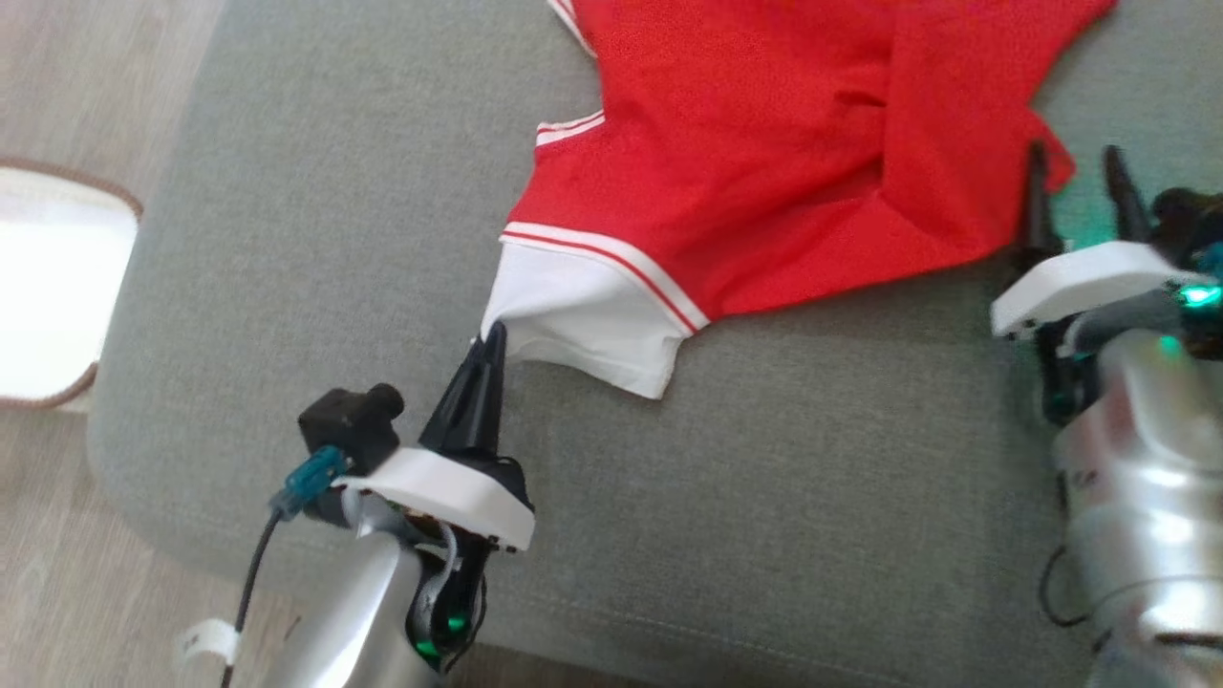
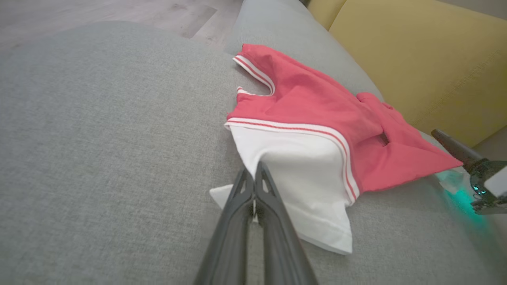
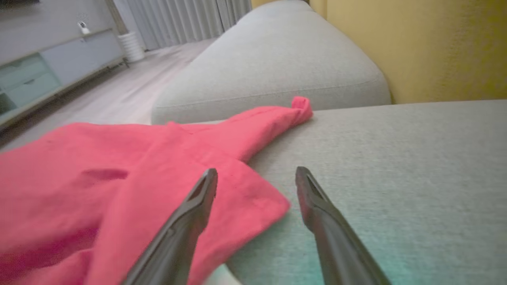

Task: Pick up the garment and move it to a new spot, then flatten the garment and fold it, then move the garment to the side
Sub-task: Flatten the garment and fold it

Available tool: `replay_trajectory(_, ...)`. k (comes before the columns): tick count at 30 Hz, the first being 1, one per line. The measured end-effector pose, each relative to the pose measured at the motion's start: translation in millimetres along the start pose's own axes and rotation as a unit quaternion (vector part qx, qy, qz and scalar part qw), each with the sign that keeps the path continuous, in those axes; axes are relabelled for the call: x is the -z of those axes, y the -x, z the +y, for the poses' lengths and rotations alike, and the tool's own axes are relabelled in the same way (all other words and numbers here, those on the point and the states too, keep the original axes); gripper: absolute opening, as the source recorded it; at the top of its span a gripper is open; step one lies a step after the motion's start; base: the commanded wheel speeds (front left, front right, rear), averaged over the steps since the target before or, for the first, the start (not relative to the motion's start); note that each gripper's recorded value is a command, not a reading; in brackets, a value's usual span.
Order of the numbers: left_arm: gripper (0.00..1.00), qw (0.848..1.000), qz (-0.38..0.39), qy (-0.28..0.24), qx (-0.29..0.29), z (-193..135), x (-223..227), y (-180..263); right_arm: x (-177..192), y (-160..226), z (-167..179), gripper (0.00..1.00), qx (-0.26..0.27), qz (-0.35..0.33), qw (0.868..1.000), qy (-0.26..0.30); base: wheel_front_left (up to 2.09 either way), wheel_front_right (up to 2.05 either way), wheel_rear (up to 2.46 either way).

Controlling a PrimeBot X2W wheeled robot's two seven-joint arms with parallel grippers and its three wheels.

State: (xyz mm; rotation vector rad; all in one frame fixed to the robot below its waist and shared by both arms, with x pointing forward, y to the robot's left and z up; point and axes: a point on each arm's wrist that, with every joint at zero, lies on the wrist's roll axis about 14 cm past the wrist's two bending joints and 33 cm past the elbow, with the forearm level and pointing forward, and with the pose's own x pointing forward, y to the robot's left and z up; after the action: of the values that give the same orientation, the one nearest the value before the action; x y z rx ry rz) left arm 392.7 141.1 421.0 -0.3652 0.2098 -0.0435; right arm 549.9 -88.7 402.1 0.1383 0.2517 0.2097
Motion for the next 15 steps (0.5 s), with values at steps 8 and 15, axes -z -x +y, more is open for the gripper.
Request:
replay_trajectory(8, 0.0, 1.0, 0.001, -0.007, -0.001, 1, -1, -7, 33, -19, -16, 0.0, 0.008, 0.076, 0.995, 0.059, 0.0, 0.0, 0.0)
replay_trajectory(15, 0.0, 1.0, -0.002, -0.013, 0.009, -8, -2, -15, 24, -5, -36, 0.0, 0.041, 0.066, 0.996, 0.043, 0.0, 0.0, 0.0)
